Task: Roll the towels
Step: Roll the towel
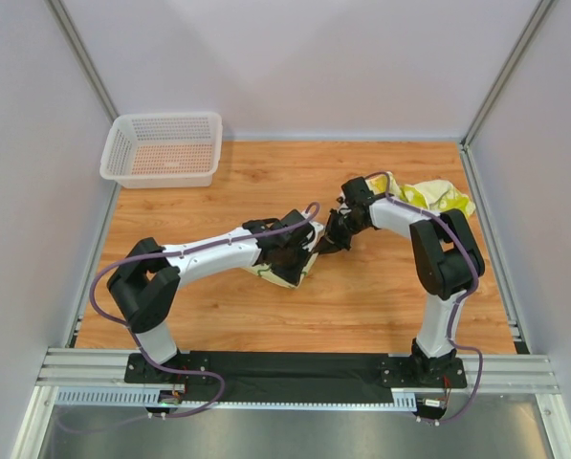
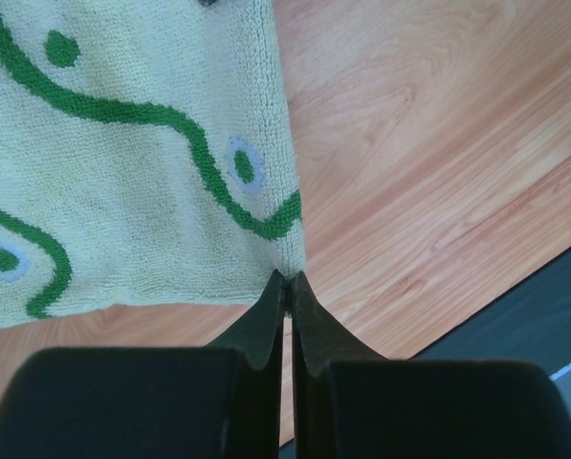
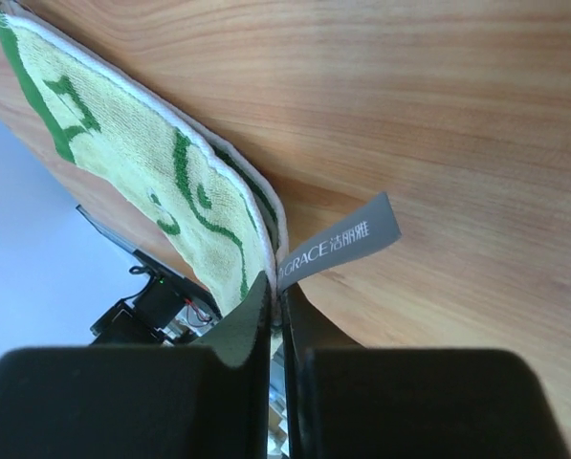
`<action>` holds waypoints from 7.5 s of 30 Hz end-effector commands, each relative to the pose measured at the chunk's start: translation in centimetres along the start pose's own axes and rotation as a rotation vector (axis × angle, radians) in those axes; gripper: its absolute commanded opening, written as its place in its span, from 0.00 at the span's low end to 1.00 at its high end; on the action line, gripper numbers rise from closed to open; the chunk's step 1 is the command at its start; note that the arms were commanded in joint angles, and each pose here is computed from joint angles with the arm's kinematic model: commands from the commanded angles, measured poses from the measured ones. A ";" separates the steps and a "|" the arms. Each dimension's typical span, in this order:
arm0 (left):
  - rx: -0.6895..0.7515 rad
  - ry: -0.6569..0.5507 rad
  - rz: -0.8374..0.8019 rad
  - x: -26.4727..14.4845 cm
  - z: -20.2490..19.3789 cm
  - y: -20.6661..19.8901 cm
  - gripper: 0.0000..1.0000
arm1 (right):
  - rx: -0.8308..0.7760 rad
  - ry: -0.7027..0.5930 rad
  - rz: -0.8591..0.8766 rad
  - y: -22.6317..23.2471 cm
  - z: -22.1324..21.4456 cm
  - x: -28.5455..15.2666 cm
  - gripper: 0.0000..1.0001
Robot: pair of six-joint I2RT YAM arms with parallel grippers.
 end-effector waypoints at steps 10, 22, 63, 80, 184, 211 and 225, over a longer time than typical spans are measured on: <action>-0.060 0.014 -0.164 -0.3 -0.3 -1.1 0.00 | -0.114 -0.175 -0.184 0.0 2.2 -3.1 0.37; -0.237 0.022 -0.309 -0.1 -0.1 0.0 0.00 | -0.217 -0.300 -0.184 2.6 2.1 -7.6 0.40; -0.750 0.081 -0.367 1.5 -4.0 6.6 0.00 | -0.079 -0.333 0.423 20.9 -13.0 -26.4 1.00; -0.696 0.169 -0.324 2.5 -4.0 7.6 0.00 | 0.217 -0.275 0.911 26.1 -17.0 -39.6 1.00; -0.860 0.115 -0.104 -0.6 -4.7 16.9 0.00 | -0.334 0.113 0.226 7.3 0.5 8.7 0.19; -0.221 -0.071 0.174 -7.2 0.8 11.6 0.34 | -0.375 0.085 0.092 5.5 0.9 8.4 0.15; -0.200 0.038 0.143 -2.9 -0.9 11.4 0.35 | -0.372 0.096 0.083 5.1 0.7 8.3 0.13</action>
Point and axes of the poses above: each gripper's point midway between its finger pads, its own x axis out along the fingers, its own y axis along the line the jaws close on, z = x × y, the point moved 4 cm from there along -x, back along the fingers, and after that the axes turned 13 degrees about x, right-handed, at the moved point
